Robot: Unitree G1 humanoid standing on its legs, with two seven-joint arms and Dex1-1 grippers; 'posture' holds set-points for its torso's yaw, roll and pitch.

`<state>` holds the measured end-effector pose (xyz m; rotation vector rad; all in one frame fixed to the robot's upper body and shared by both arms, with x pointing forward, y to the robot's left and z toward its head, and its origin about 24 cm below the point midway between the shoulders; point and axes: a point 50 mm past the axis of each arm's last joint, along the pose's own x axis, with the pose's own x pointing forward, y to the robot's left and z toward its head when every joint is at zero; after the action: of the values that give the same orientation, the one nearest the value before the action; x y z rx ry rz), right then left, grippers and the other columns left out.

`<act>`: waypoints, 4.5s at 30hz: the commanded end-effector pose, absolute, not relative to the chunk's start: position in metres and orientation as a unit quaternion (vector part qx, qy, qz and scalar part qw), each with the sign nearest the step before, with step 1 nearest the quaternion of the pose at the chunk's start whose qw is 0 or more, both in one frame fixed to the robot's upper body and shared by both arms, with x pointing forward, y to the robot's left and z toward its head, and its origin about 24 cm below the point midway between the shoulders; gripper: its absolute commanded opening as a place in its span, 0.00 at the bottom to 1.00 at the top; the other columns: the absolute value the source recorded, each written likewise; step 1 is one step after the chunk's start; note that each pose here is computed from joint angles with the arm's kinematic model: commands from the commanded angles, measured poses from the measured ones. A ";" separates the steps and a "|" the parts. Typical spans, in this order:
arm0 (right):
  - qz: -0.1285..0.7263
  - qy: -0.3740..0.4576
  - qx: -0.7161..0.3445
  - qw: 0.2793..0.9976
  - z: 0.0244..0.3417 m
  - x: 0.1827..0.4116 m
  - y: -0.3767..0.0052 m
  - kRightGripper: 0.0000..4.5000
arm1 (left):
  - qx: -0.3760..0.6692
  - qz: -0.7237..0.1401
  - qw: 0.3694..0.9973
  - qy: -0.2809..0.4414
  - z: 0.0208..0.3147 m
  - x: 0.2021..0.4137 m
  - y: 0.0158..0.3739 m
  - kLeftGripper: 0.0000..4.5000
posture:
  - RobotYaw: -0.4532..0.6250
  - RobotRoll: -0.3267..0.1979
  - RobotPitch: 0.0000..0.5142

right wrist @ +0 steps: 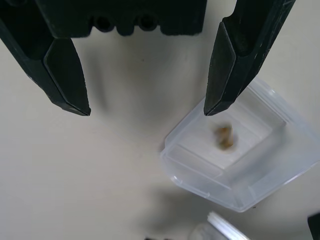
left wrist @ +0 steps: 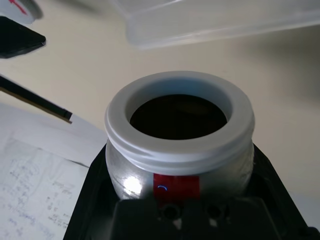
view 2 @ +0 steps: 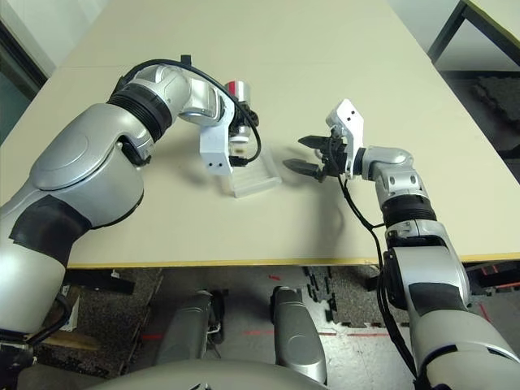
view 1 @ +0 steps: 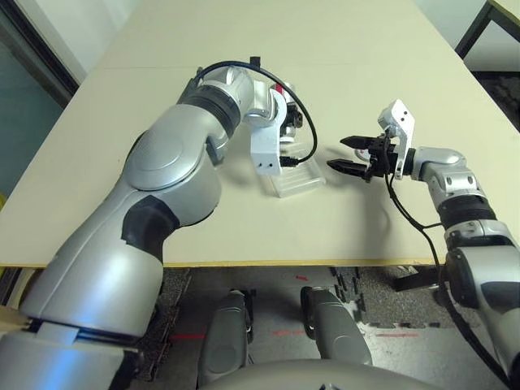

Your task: Pour the medicine from the bottle into the box.

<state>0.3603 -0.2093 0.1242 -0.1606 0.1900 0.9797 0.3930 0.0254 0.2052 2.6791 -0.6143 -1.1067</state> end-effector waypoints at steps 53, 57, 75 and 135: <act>0.576 0.049 -0.138 0.804 0.146 0.356 -0.199 1.00 | -0.065 -0.217 0.974 0.003 0.163 0.401 0.193 0.60 | 0.30 0.62 0.23; 0.577 0.047 -0.138 0.803 0.146 0.355 -0.199 1.00 | -0.066 -0.208 0.976 -0.003 0.157 0.399 0.197 0.60 | 0.30 0.62 0.24; 0.569 0.051 -0.138 0.809 0.147 0.355 -0.203 1.00 | -0.058 -0.190 0.980 0.002 0.098 0.389 0.185 0.60 | 0.27 0.62 0.26; 0.563 0.063 -0.135 0.813 0.141 0.355 -0.204 1.00 | -0.038 -0.243 0.969 -0.031 0.083 0.358 0.194 1.00 | 0.28 0.62 0.26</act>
<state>0.3548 -0.2045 0.1419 -0.2849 0.1367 1.2026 0.3606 0.1924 0.0831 -0.0724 -0.0645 -0.4848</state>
